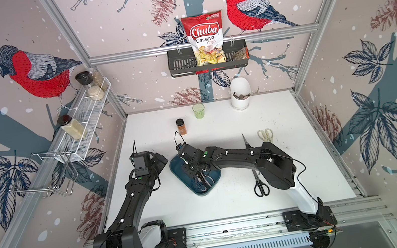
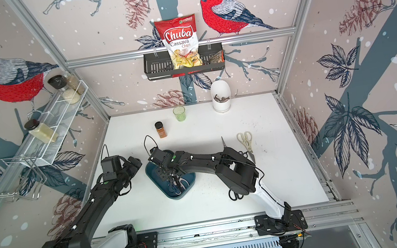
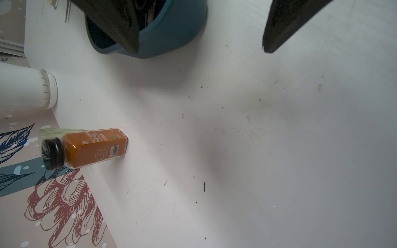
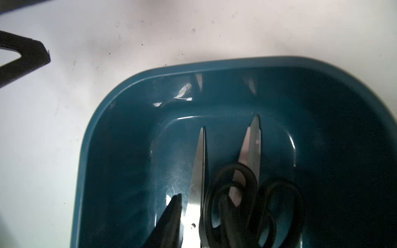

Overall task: Put the scissors into the storage box
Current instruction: Place the scissors in the storage box, then pick up the scissors from the center of the board.

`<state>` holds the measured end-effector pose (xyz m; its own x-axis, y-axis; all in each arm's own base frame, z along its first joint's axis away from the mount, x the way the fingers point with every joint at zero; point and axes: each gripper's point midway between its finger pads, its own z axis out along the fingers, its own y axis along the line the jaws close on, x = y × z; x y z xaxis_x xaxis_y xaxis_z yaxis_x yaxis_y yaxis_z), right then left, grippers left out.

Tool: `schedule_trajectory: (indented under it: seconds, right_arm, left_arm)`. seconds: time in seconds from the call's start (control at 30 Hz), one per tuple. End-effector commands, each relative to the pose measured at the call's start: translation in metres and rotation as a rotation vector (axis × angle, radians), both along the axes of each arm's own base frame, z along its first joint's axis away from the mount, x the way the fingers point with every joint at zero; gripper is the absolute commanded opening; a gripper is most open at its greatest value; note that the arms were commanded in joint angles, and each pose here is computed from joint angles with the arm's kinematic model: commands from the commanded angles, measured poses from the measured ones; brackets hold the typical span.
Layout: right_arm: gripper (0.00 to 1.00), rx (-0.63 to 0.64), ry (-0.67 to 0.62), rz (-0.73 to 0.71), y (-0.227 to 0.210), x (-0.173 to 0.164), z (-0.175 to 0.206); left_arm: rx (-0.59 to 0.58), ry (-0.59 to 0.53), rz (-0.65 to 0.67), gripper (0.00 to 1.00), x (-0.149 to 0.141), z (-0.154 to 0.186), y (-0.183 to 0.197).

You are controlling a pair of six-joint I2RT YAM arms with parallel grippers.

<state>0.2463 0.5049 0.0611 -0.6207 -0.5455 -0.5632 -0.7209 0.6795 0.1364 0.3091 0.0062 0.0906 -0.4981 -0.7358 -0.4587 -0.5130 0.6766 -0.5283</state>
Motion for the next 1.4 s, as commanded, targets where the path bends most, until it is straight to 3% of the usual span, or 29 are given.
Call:
schedule_trajectory:
  seconds: [0.0, 0.3, 0.43, 0.57, 0.8, 1.03, 1.37]
  right_arm:
    - [0.45, 0.061, -0.014, -0.018, 0.004, 0.006, 0.026]
    - [0.49, 0.276, 0.004, -0.116, -0.023, 0.044, 0.098]
    - [0.49, 0.364, 0.021, -0.213, -0.062, 0.074, 0.117]
    - [0.49, 0.381, 0.026, -0.346, -0.114, 0.104, 0.112]
    - [0.49, 0.277, 0.076, -0.583, -0.215, 0.131, 0.072]
    - [0.48, 0.07, 0.107, -0.699, -0.295, 0.117, 0.027]
    - [0.43, -0.114, 0.167, -0.681, -0.314, 0.082, -0.002]
  left_arm:
    - [0.016, -0.022, -0.001, 0.93, 0.004, 0.009, 0.003]
    - [-0.018, -0.081, -0.053, 0.93, 0.019, 0.034, -0.008]
    - [-0.054, -0.103, -0.1, 0.93, 0.028, 0.046, -0.02]
    - [-0.033, -0.109, -0.157, 0.93, 0.038, 0.056, -0.036]
    - [0.031, -0.091, -0.283, 0.93, 0.055, 0.064, -0.077]
    - [0.042, -0.07, -0.411, 0.93, 0.066, 0.062, -0.122]
    - [0.045, -0.048, -0.458, 0.91, 0.071, 0.057, -0.146]
